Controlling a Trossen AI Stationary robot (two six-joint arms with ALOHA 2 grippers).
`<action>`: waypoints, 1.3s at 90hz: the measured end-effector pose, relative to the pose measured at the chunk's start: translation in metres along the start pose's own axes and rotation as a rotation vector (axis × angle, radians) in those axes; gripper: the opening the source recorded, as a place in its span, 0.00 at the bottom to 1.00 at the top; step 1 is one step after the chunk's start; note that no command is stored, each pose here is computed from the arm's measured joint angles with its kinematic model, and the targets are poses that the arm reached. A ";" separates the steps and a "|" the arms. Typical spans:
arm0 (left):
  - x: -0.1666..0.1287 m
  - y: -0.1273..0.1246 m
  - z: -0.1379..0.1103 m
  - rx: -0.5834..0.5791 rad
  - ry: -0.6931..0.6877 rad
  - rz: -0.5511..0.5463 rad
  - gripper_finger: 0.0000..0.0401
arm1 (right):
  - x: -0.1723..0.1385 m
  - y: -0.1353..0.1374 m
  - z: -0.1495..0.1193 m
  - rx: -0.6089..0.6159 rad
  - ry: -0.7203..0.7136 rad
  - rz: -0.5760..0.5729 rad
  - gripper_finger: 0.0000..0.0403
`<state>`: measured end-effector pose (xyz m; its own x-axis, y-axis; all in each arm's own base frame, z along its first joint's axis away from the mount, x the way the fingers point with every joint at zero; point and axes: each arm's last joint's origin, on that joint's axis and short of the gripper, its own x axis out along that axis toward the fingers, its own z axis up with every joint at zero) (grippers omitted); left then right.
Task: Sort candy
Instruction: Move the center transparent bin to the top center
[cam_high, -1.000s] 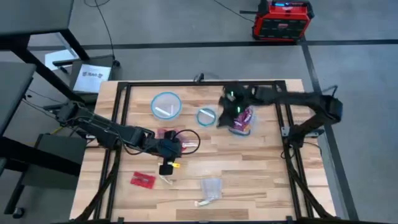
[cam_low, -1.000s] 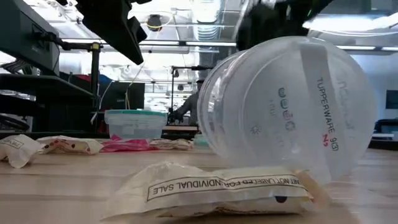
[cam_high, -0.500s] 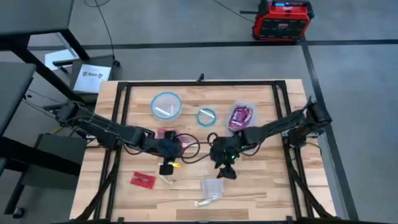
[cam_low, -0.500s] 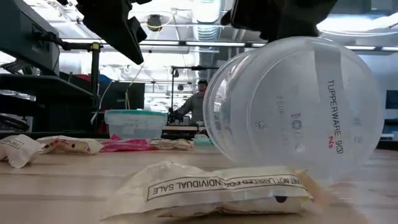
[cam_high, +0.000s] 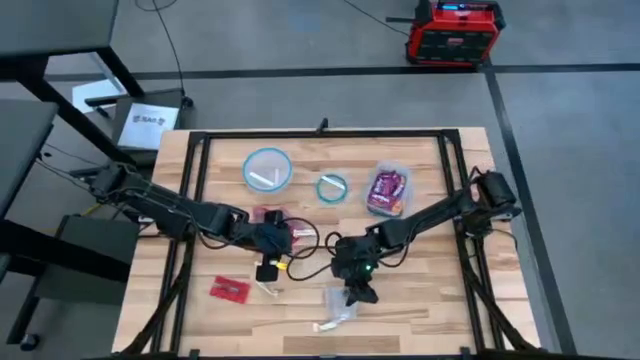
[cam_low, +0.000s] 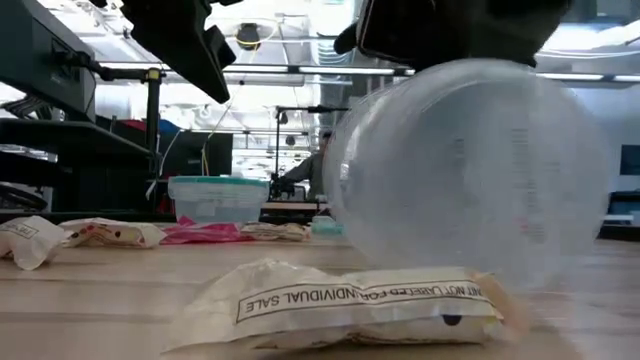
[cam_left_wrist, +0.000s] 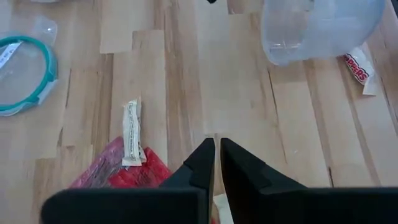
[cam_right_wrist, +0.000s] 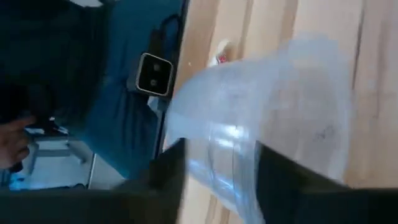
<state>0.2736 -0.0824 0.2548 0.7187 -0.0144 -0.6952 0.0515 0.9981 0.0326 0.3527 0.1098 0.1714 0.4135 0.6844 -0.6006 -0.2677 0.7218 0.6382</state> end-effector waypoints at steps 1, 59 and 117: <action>0.000 0.000 0.000 0.000 0.000 0.000 0.03 | -0.001 0.000 0.000 -0.009 0.000 -0.008 0.10; -0.032 -0.005 -0.001 -0.002 -0.006 0.046 0.03 | -0.176 -0.095 0.064 -0.074 0.131 -0.890 0.00; -0.074 0.002 -0.006 -0.033 -0.054 0.055 0.03 | -0.135 -0.150 0.074 0.125 0.263 -0.777 0.15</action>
<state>0.2165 -0.0794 0.3023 0.7559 0.0384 -0.6536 -0.0115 0.9989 0.0453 0.4018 -0.0984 0.1926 0.2193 0.0085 -0.9756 0.1157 0.9927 0.0347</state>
